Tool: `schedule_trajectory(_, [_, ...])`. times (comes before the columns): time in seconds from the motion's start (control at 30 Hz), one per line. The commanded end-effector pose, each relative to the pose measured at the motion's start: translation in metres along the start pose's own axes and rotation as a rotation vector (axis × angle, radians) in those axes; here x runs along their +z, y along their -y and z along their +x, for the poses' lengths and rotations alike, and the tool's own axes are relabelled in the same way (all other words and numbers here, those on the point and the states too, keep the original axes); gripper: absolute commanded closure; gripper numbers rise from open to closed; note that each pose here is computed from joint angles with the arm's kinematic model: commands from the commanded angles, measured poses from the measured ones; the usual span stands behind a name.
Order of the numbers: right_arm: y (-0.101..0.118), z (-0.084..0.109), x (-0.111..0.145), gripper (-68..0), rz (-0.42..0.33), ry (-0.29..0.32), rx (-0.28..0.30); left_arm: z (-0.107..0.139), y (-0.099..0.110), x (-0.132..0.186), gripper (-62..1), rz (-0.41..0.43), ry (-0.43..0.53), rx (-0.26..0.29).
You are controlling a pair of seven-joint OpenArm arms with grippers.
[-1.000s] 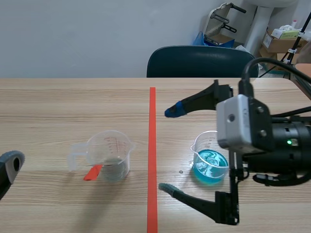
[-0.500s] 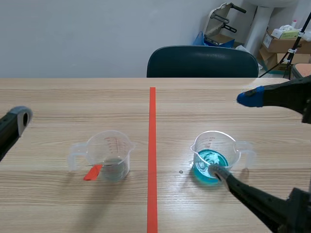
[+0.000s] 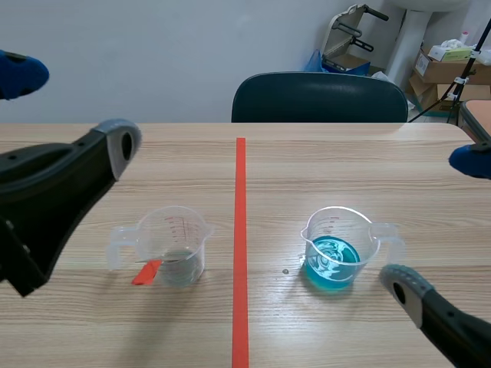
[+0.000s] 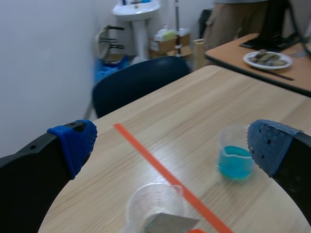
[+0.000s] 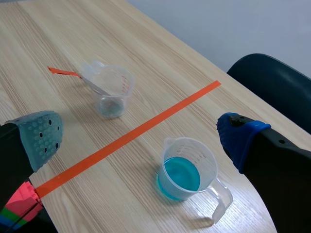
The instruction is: Do the redox reaction experiment
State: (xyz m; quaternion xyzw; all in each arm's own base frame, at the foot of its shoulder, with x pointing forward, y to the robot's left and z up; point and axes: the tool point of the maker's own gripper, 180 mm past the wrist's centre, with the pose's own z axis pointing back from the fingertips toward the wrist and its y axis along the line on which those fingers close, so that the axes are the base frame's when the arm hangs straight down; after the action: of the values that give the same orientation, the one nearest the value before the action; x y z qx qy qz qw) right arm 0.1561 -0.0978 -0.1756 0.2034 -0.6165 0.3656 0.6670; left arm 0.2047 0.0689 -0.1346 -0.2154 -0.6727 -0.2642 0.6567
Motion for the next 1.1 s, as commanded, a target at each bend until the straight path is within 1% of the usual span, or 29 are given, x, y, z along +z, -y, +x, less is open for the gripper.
schedule_trajectory(0.0, [0.001, 0.007, 0.002, -67.9, -0.009, 0.024, -0.013, -0.004, 0.002, 0.0, -62.3, -0.003, 0.004, 0.029])
schedule_trajectory(0.1, [0.002, 0.006, 0.007, -67.9, -0.022, 0.015, -0.046, -0.016, 0.01, 0.0, -62.3, -0.034, -0.021, 0.059])
schedule_trajectory(0.17, [0.004, 0.005, 0.01, -67.9, -0.027, 0.004, -0.045, -0.023, 0.01, 0.001, -62.3, -0.034, -0.036, 0.074])
schedule_trajectory(0.27, [0.007, 0.006, 0.012, -67.9, -0.036, 0.003, -0.044, -0.027, 0.008, 0.003, -62.3, -0.028, -0.033, 0.086])
schedule_trajectory(0.5, [0.009, 0.004, 0.012, -67.9, -0.04, -0.008, -0.041, -0.021, 0.006, 0.003, -62.3, -0.022, 0.01, 0.088])
schedule_trajectory(0.77, [0.009, -0.002, 0.013, -67.9, -0.039, -0.043, -0.042, -0.021, 0.006, 0.003, -62.3, -0.022, 0.008, 0.083])
schedule_trajectory(1.07, [0.009, -0.003, 0.013, -67.9, -0.039, -0.047, -0.042, -0.022, 0.007, 0.003, -62.3, -0.022, 0.005, 0.084])
